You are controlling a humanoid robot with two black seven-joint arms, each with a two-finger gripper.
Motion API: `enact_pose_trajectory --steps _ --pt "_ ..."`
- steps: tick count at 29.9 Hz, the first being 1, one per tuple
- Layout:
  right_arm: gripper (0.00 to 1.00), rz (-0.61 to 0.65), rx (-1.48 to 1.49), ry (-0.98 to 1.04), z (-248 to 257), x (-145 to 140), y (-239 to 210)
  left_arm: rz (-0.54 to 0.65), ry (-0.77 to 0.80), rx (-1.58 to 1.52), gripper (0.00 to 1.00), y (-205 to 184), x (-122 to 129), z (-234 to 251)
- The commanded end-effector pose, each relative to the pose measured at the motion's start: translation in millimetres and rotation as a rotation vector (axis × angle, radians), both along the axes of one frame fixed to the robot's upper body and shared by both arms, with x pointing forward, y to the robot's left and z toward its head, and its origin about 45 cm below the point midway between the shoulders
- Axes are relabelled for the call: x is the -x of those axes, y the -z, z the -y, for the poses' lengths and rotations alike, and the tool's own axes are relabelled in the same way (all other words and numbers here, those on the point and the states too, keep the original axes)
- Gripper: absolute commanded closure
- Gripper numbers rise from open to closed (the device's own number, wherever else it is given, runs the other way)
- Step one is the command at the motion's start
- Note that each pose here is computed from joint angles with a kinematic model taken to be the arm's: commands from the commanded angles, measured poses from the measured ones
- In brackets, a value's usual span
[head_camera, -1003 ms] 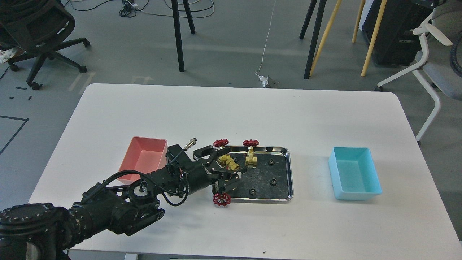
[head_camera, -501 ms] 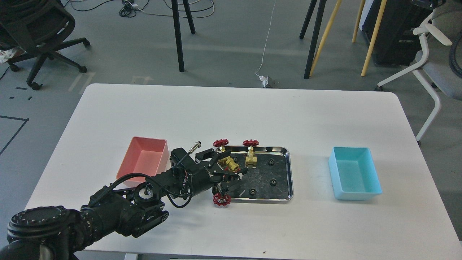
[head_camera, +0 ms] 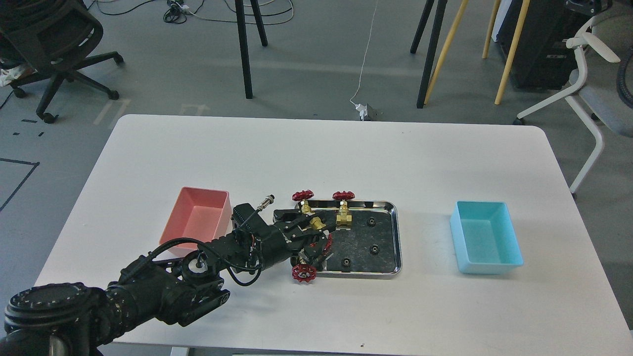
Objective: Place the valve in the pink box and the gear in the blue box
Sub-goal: 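Reach the left gripper to the tray and grasp a brass valve, then carry the valve with the left gripper over the pink box and release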
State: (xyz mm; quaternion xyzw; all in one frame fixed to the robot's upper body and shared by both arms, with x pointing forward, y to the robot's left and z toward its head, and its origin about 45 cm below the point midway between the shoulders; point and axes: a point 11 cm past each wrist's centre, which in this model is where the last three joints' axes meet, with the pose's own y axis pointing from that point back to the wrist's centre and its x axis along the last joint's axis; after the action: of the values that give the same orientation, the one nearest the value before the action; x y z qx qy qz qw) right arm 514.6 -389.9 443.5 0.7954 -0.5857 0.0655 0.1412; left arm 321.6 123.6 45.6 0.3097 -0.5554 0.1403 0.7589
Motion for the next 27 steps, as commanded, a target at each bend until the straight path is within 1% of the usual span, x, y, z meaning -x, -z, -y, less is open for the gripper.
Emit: enact_pose_trajectory --steps 1,3,6,8,10,13,15,18,21,25,27 --pt "0.01 -0.021 0.015 0.004 1 -2 8 0.007 0.009 0.054 0.89 -17 -1 -3" --pt "0.01 -0.024 0.015 0.002 1 -3 10 -0.004 -0.001 0.119 0.89 -33 0 -6" --pt "0.01 -0.026 0.013 -0.008 -4 -4 12 -0.030 -0.070 0.252 0.89 -64 -6 -15" --pt "0.01 -0.025 0.013 -0.009 -5 -5 11 -0.015 -0.126 0.282 0.89 -82 -17 -38" --pt "0.01 -0.022 0.013 -0.010 -6 -5 9 0.030 -0.176 0.261 0.89 -98 -32 -68" --pt "0.01 -0.003 0.012 -0.011 -8 -6 -1 0.072 -0.239 0.210 0.89 -107 -42 -110" --pt "0.01 0.006 0.011 -0.006 -7 -7 -4 0.079 -0.271 0.166 0.89 -107 -42 -134" --pt "0.01 0.006 0.009 -0.001 -9 -9 -4 0.076 -0.311 0.114 0.89 -101 -39 -157" --pt "0.01 0.010 0.005 0.004 -10 -11 -5 0.041 -0.370 0.053 0.89 -79 -27 -184" --pt "0.01 0.011 0.002 -0.001 -14 -13 -6 0.025 -0.454 -0.043 0.89 -56 -23 -224" --pt "0.01 0.010 0.003 -0.004 -15 -13 -5 0.006 -0.482 -0.073 0.89 -46 -15 -237"
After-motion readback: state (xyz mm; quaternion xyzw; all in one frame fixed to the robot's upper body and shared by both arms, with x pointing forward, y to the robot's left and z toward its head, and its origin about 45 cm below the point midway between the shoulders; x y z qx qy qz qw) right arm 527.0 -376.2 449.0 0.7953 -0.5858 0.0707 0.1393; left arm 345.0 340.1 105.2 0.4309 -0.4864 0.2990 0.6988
